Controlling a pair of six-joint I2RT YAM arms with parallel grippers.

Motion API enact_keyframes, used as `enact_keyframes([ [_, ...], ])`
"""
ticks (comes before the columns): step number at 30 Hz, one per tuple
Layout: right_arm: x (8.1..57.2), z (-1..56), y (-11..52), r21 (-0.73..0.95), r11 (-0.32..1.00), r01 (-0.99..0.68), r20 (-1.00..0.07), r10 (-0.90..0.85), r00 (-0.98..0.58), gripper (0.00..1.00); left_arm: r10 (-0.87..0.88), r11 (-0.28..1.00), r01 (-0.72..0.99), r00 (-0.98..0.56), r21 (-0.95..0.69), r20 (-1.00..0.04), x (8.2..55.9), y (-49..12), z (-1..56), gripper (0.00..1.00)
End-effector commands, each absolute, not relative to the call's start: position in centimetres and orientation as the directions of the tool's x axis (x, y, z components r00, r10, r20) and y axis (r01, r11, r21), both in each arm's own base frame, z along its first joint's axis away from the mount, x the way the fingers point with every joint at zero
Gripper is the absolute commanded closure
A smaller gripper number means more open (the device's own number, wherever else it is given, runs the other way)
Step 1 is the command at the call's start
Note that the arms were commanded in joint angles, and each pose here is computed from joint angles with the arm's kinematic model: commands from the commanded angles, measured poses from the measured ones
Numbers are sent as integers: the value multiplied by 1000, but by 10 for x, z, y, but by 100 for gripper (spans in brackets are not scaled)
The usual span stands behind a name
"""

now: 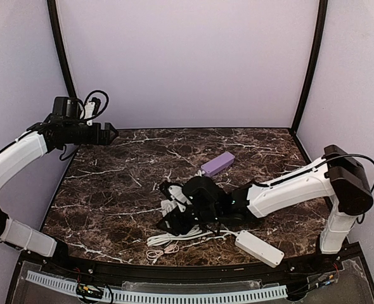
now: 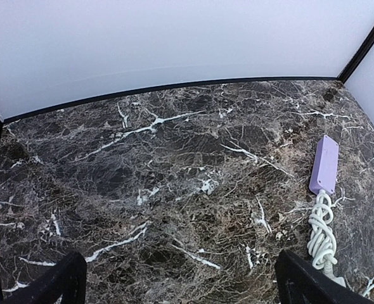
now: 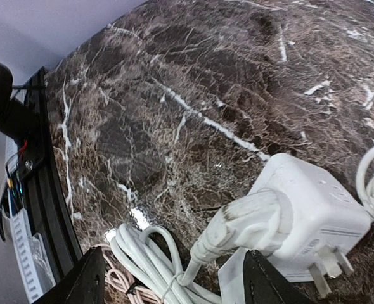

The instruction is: Pull the plug off the socket

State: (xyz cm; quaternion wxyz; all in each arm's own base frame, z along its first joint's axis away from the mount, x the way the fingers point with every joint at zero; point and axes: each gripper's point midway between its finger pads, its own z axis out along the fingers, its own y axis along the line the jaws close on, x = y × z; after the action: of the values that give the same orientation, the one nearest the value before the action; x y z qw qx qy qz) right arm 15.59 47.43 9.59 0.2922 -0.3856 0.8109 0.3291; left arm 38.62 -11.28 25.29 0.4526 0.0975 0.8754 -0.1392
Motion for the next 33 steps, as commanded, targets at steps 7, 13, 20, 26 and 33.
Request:
enact_keyframes([
  [7,213,186,414,156,708,-689,-892,-199,-406,11,67,928,338,-559,-154,-826,365,-149,254,0],
  [13,244,168,359,218,820,-530,-847,-111,-520,6,-5,890,340,-660,-304,-751,313,-187,221,10],
  [20,266,146,303,281,885,-371,-806,8,-592,5,-52,805,317,-805,-502,-591,231,-252,166,18],
  [26,266,146,286,299,894,-334,-804,48,-593,5,-1,749,334,-863,-572,-506,197,-293,148,30],
  [33,261,134,280,323,898,-299,-778,73,-623,5,55,732,356,-881,-581,-471,192,-320,139,44],
])
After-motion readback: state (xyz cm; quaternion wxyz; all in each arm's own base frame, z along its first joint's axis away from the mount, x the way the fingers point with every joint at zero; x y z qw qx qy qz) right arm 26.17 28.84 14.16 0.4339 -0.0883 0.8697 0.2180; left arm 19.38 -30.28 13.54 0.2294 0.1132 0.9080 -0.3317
